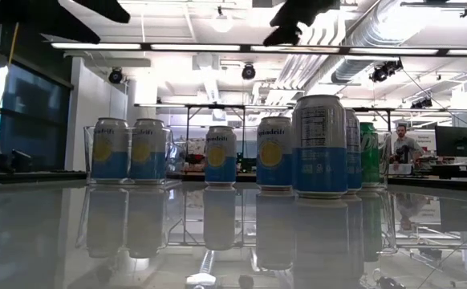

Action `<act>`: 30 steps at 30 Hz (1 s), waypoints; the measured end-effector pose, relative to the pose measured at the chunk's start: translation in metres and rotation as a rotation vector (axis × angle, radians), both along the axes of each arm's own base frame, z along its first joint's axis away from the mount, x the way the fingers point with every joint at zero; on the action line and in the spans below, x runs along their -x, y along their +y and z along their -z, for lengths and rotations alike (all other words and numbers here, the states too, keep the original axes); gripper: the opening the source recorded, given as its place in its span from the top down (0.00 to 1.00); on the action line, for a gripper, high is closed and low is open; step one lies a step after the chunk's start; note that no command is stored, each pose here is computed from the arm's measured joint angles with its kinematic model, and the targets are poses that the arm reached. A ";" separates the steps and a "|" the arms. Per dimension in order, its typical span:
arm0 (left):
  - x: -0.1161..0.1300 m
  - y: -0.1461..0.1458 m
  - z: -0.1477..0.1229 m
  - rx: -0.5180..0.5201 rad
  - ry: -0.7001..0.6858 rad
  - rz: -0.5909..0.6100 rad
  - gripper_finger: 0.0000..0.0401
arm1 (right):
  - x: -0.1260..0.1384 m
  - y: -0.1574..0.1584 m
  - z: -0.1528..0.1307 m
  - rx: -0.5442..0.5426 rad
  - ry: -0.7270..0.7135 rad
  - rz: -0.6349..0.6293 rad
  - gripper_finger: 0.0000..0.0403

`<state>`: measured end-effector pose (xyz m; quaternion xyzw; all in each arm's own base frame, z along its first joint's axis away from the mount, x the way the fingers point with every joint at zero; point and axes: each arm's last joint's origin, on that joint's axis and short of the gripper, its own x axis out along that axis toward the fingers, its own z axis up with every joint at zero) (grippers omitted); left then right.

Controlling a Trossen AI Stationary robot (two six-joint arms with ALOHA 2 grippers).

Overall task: Sort soda cans
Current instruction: Put the blue-white soda can into the top left transparent bin

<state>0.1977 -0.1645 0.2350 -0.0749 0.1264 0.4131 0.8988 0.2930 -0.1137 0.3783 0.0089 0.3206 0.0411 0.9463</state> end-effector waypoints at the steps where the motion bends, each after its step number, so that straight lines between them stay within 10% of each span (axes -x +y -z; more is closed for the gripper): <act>1: -0.001 0.001 0.000 -0.010 0.002 -0.002 0.11 | 0.008 0.006 0.007 0.006 -0.050 0.019 0.23; 13: -0.001 0.051 -0.037 -0.170 0.076 -0.080 0.11 | 0.026 0.046 0.103 0.035 -0.755 0.150 0.23; 30: 0.006 0.118 -0.041 -0.386 0.345 -0.240 0.11 | -0.084 -0.039 0.103 0.110 -0.148 0.102 0.14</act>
